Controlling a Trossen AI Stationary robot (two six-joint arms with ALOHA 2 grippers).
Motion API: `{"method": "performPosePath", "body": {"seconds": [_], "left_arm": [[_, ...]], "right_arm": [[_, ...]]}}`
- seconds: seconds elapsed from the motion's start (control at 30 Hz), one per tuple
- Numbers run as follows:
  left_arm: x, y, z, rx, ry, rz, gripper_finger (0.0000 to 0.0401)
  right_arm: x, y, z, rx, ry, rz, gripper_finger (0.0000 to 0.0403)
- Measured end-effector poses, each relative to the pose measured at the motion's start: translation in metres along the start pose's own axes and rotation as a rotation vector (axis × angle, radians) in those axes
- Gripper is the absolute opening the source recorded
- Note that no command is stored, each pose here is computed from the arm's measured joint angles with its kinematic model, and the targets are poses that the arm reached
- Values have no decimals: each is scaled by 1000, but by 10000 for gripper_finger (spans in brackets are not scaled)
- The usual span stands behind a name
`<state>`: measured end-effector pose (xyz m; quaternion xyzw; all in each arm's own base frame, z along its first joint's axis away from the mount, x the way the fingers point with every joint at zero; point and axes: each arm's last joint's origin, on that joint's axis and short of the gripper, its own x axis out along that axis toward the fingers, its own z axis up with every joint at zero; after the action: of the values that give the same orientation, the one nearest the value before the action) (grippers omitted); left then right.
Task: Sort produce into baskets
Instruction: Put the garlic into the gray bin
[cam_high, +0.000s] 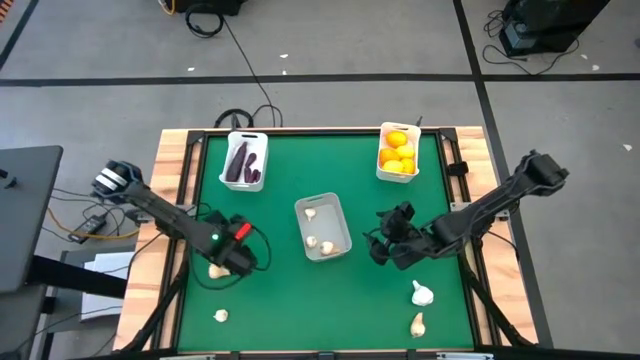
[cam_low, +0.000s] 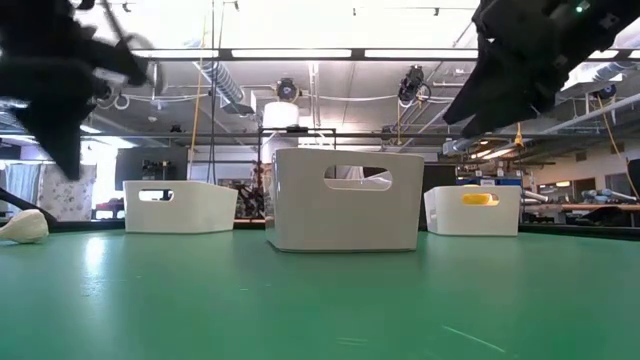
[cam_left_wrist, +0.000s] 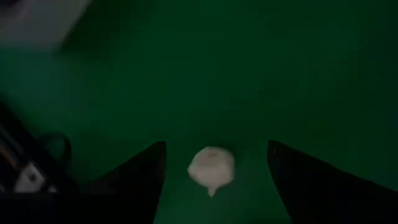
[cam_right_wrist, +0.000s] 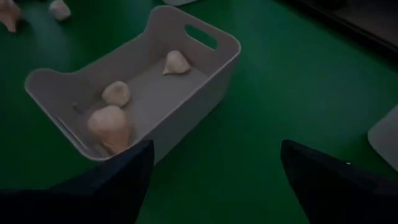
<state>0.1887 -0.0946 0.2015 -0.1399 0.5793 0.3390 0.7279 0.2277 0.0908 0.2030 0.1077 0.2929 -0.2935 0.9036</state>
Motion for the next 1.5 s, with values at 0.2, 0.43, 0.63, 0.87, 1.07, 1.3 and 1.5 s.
{"method": "performPosePath", "body": {"seconds": [0.2,0.43,0.63,0.87,1.07,1.3,1.5], "left_arm": [[21,18,-16,-72,45,-39,282],[37,17,-23,-57,72,-101,268],[49,19,-30,-59,106,-124,239],[43,14,-24,-49,49,-142,178],[10,-5,0,49,-173,-244,151],[-37,-36,33,304,-591,-394,150],[-55,-60,49,592,-935,-421,150]], "right_arm": [[9,-2,1,6,11,-29,360],[11,-4,4,17,11,-36,360],[11,-4,4,17,13,-34,360],[11,-3,4,28,9,-25,360],[17,11,8,95,-33,69,360],[43,52,8,112,-108,360,360],[55,70,20,158,-243,612,360]]}}
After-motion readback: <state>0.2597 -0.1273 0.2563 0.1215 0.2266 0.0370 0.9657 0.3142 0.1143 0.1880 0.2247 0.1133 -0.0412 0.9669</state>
